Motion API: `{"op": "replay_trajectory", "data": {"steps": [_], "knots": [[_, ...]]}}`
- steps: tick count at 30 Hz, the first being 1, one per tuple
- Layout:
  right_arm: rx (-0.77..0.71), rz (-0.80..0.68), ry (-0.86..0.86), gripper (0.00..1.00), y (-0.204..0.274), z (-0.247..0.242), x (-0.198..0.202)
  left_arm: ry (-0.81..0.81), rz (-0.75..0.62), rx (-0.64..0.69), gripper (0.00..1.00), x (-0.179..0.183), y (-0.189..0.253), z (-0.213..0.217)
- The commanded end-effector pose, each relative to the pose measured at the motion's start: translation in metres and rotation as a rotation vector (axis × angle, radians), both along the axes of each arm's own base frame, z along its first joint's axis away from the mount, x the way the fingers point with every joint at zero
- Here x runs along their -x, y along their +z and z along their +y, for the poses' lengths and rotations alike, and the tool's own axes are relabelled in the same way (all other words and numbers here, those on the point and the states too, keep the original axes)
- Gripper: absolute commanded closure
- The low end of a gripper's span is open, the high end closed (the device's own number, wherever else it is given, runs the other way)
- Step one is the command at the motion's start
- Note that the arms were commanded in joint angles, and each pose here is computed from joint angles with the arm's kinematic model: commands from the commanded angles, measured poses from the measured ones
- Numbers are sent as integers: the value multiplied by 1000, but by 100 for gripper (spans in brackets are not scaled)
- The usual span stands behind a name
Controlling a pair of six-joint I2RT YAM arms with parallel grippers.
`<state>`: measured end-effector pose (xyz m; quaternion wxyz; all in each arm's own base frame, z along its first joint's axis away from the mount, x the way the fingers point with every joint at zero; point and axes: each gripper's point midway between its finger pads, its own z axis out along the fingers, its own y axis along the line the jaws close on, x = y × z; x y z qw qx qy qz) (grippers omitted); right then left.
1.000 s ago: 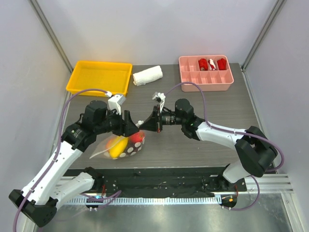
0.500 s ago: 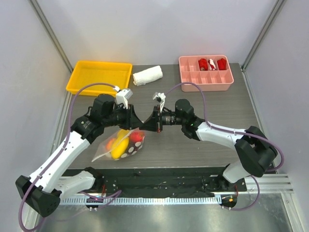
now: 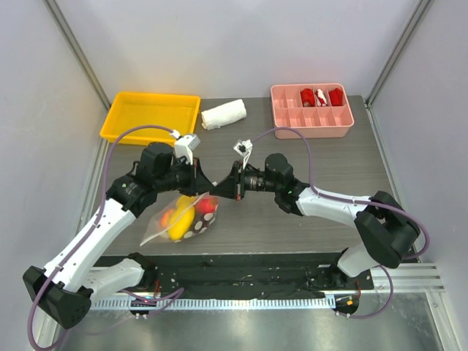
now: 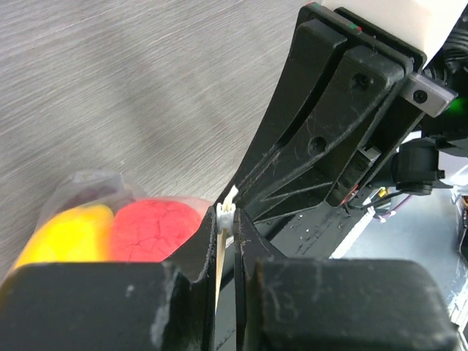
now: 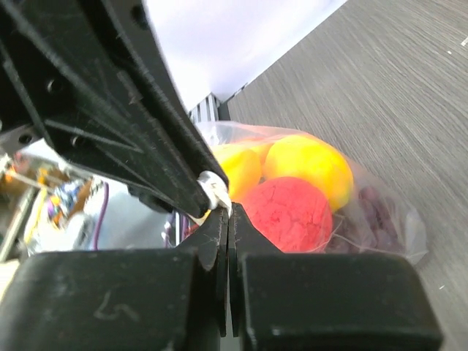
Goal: Open the zip-top bag and remove the fake food
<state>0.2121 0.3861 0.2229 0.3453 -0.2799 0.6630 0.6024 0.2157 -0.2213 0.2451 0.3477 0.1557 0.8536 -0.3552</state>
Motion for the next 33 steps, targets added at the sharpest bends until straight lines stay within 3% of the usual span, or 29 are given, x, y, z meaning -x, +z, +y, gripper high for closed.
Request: {"op": "replay_trajectory", "data": {"steps": [1,7,11,15,20,22,24,26,27,28,31,33], "knots": [[-104,55,-168,99,26,-5,-24,92,-33,-48,100,-3,10,19],[-77,187,-400,99,3,-33,-74,316,87,-144,100,12,-9,61],[-67,177,-407,99,2,-35,-93,502,198,-182,100,37,-35,94],[-38,81,-363,99,10,-28,-98,483,278,-34,100,79,-44,93],[13,-71,-317,99,20,-23,-101,390,182,243,96,121,-9,91],[22,-100,-275,99,21,-20,-98,333,162,302,89,133,4,87],[37,-122,-274,99,21,-18,-102,270,121,359,89,140,18,82],[49,-158,-233,99,20,-15,-100,248,135,340,78,144,16,81],[32,-178,-190,99,23,-11,-94,279,120,290,65,139,12,87],[11,-193,-112,99,25,-9,-80,358,62,260,41,129,22,101],[-5,-235,-35,98,33,-4,-68,398,-6,160,29,107,39,108],[9,-242,-19,99,31,-4,-64,405,-29,100,30,82,45,101]]}}
